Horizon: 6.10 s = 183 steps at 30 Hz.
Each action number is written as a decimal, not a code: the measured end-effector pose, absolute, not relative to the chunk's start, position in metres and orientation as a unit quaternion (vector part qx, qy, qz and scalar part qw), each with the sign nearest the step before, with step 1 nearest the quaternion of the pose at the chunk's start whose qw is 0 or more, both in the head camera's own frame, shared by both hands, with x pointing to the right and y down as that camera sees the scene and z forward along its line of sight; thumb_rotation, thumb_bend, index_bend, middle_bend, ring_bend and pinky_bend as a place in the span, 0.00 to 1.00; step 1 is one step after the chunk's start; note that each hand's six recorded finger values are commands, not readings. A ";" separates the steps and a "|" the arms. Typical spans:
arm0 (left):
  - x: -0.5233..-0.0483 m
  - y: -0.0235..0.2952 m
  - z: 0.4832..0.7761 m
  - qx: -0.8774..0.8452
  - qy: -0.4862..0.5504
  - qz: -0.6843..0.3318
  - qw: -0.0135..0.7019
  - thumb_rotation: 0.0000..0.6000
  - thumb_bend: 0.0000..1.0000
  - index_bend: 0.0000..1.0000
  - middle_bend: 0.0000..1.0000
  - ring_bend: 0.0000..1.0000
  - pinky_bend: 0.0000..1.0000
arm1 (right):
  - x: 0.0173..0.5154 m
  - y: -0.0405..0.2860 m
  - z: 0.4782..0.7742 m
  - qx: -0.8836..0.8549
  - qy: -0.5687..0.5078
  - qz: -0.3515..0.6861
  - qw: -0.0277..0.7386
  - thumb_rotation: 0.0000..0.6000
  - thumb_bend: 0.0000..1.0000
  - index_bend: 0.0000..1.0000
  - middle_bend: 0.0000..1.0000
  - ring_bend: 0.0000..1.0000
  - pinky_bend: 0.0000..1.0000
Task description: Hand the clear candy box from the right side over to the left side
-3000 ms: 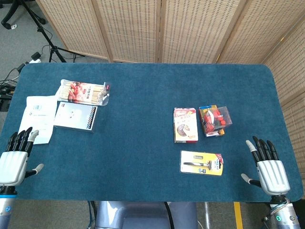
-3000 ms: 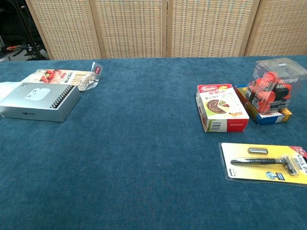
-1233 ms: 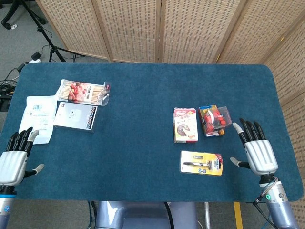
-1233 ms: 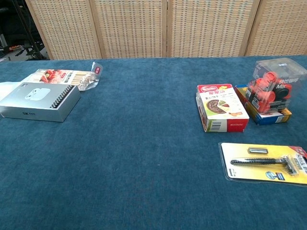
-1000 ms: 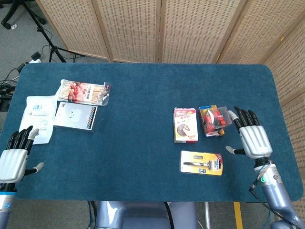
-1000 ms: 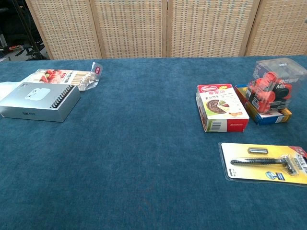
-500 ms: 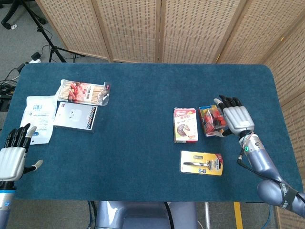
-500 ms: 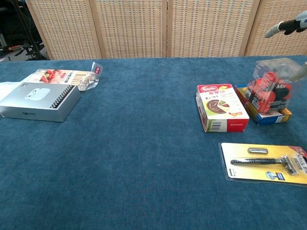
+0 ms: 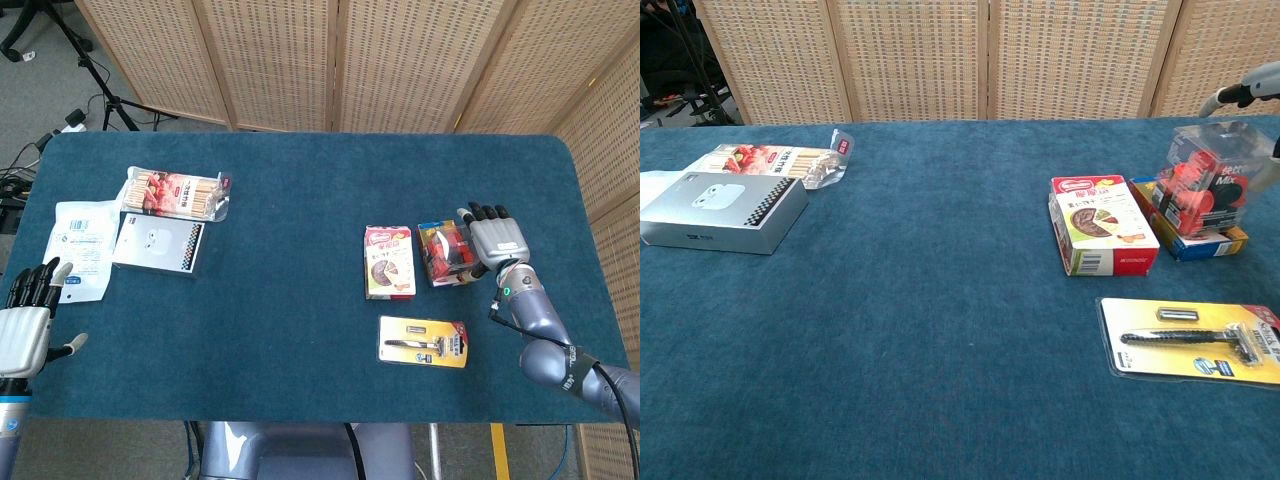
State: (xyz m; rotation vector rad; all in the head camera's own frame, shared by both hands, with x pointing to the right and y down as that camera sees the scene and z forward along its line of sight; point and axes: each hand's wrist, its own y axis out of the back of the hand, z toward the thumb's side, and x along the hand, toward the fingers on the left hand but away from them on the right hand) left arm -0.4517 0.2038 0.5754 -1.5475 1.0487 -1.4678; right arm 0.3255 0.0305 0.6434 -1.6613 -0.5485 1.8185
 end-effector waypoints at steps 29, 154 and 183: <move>-0.447 0.205 0.579 -0.611 0.404 -0.570 0.372 1.00 0.13 0.00 0.00 0.00 0.00 | 0.322 0.028 0.652 -0.606 -0.251 0.658 0.370 1.00 0.16 0.60 0.49 0.42 0.46; -0.381 0.201 0.590 -0.683 0.331 -0.538 0.367 1.00 0.12 0.00 0.00 0.00 0.00 | 0.445 0.198 0.548 -0.580 -0.429 0.572 0.391 1.00 0.00 0.00 0.00 0.00 0.00; -0.245 0.083 0.589 -0.763 0.308 -0.535 0.190 1.00 0.12 0.00 0.00 0.00 0.00 | 0.441 0.220 0.534 -0.623 -0.456 0.511 0.376 1.00 0.00 0.00 0.00 0.00 0.00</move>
